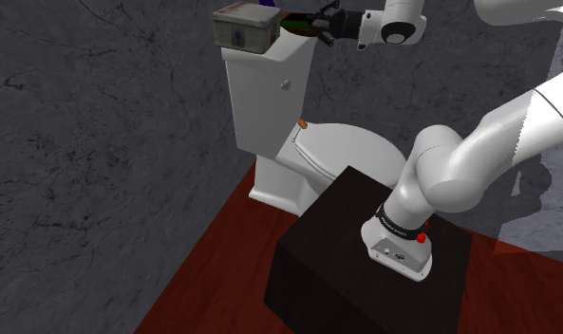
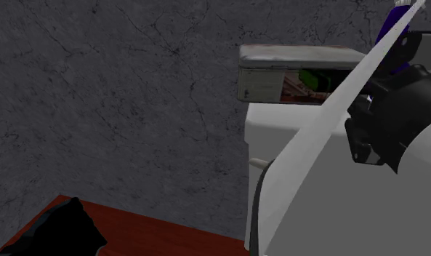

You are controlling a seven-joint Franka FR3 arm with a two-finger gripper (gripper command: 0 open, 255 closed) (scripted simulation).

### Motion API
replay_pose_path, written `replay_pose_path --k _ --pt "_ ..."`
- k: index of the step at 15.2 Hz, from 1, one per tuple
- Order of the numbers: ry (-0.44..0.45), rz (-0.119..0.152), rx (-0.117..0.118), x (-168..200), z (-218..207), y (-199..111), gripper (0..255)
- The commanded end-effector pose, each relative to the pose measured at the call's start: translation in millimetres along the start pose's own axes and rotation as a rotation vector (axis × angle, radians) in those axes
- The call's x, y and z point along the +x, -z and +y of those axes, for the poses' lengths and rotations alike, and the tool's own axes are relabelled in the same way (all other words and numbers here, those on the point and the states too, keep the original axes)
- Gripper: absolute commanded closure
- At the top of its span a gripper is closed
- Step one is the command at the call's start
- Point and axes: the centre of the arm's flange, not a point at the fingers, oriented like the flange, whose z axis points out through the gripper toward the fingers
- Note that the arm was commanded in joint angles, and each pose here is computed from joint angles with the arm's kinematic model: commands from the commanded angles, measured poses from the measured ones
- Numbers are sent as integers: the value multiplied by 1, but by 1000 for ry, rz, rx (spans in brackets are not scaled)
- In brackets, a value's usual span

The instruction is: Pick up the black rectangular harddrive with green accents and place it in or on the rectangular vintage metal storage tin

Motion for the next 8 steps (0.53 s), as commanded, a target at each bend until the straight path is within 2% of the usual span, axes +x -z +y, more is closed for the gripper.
replay_pose_path --k 1,8 --pt "0 0 0 -1 -10 1 255" --pt "0 0 0 -1 -47 6 255"
